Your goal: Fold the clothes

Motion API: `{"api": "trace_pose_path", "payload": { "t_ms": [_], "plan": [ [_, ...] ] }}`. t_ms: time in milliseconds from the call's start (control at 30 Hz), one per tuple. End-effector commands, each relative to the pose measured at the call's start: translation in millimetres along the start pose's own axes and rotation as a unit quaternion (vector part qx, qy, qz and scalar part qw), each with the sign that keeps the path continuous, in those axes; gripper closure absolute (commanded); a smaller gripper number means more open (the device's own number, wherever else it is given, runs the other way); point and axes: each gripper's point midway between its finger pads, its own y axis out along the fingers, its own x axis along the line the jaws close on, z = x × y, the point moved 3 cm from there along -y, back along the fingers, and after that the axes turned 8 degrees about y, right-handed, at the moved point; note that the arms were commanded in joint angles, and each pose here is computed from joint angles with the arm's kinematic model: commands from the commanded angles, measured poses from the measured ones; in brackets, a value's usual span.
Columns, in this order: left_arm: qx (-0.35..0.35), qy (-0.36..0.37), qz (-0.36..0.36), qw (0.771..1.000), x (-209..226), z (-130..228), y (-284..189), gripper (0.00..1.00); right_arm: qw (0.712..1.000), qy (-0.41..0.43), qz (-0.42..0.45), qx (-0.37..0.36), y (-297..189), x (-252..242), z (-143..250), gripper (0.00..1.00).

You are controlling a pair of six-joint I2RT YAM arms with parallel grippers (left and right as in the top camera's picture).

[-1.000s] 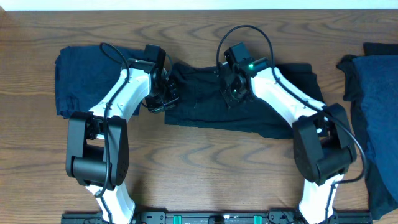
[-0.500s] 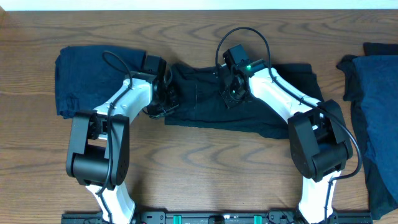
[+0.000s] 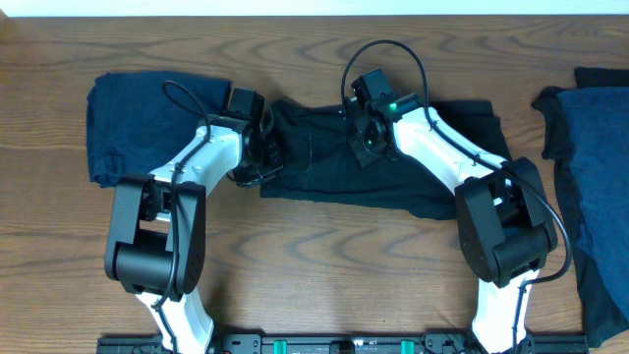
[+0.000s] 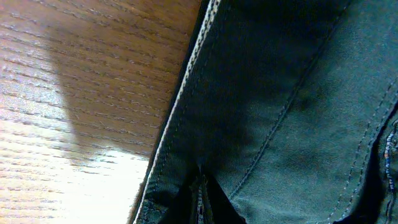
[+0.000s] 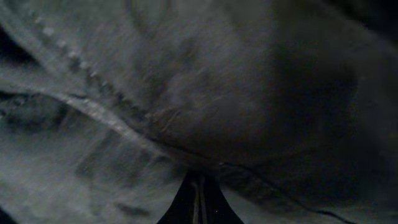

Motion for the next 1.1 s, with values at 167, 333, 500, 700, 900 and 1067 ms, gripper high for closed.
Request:
{"api": "trace_pose_path", "payload": {
  "t_ms": [167,333,500,700,900,1067],
  "plan": [
    [0.008,0.004,-0.027,1.000,8.5,7.5,10.1,0.94,0.996,0.029,0.074,-0.039,1.5,-25.9,-15.1,0.99],
    [0.006,0.009,-0.031,0.999,9.6,7.1,10.0,0.94,0.993,0.047,0.074,-0.080,-1.2,-38.0,-33.4,0.99],
    [0.007,0.011,-0.030,0.999,9.5,7.1,10.0,0.94,0.987,0.072,0.075,-0.120,-4.8,-54.1,-50.1,0.99],
    [0.007,0.011,-0.030,0.999,9.5,7.1,10.0,0.94,0.979,0.089,0.058,-0.177,-32.1,-60.8,-76.9,0.99],
    [0.007,0.011,-0.030,0.999,9.5,7.1,10.0,0.94,0.983,0.071,-0.007,-0.170,-84.1,-38.5,-69.5,0.99],
    [0.007,0.011,-0.030,0.999,9.5,7.1,10.0,0.94,0.993,0.072,-0.002,-0.090,-72.2,-33.9,-33.9,0.99]
  ]
}}
